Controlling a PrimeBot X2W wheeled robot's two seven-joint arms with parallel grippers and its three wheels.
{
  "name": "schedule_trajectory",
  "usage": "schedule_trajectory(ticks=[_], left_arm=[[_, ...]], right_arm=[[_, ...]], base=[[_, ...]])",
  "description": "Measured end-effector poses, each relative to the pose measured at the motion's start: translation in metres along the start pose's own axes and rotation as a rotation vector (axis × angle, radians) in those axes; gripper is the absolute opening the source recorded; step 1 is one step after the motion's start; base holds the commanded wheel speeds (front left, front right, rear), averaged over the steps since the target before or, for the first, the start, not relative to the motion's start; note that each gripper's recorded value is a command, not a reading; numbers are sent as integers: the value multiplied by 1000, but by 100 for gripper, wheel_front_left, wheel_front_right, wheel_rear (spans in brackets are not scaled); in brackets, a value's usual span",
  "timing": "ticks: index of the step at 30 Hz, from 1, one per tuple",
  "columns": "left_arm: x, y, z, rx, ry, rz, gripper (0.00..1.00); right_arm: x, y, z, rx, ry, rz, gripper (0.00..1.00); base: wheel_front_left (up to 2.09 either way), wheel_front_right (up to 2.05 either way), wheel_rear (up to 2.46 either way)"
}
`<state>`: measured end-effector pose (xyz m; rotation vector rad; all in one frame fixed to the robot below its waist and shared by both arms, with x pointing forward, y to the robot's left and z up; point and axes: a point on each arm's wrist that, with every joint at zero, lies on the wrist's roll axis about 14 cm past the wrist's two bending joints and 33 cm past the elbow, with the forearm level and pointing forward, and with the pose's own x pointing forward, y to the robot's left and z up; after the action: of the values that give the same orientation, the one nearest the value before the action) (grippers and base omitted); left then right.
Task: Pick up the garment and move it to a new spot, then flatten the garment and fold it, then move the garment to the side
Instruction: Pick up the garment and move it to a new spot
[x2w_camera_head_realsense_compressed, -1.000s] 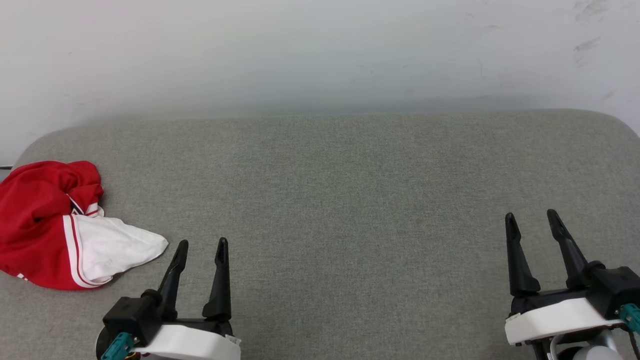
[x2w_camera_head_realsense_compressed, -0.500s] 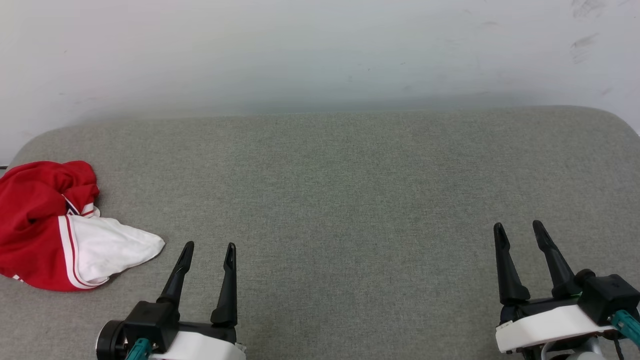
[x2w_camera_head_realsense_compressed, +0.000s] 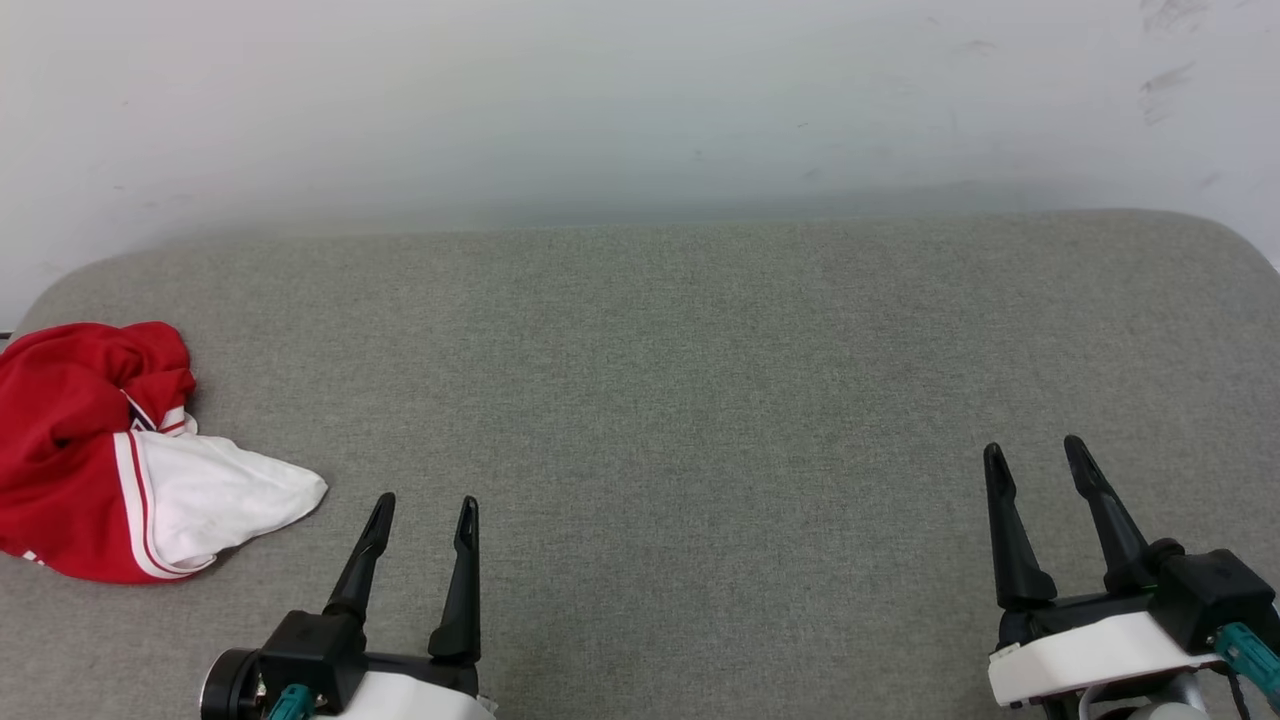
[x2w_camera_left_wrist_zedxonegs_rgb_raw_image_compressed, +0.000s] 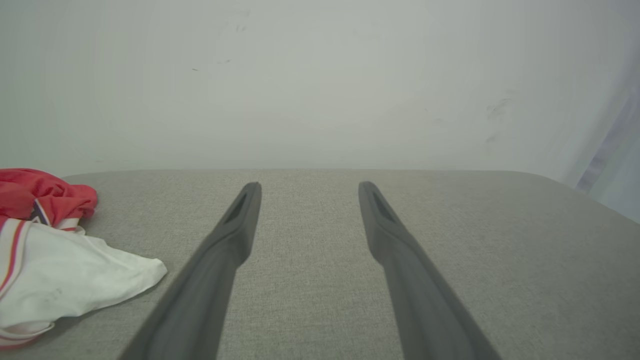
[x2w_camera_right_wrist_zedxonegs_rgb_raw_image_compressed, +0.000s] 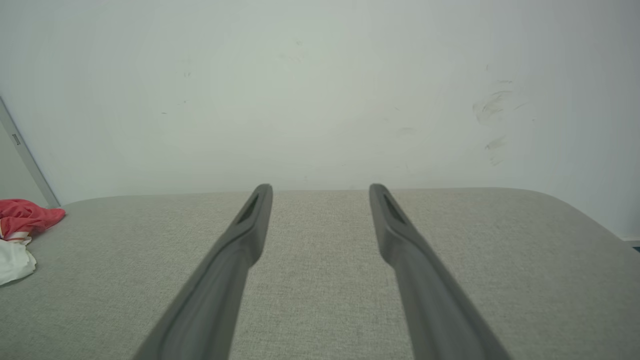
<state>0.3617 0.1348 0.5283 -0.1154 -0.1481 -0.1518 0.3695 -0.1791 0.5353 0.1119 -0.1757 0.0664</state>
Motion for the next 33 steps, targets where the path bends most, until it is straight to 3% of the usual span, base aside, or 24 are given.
schedule_trajectory(ticks=[16, 33], left_arm=[[-21, 33, 4, 3, -1, 116, 100], [-97, 102, 29, 61, -54, 387, 100]], right_arm=[[11, 34, -10, 26, 23, 102, 100], [25, 139, -22, 100, 56, 402, 100]], base=[[0, 0, 0], [0, 0, 0]])
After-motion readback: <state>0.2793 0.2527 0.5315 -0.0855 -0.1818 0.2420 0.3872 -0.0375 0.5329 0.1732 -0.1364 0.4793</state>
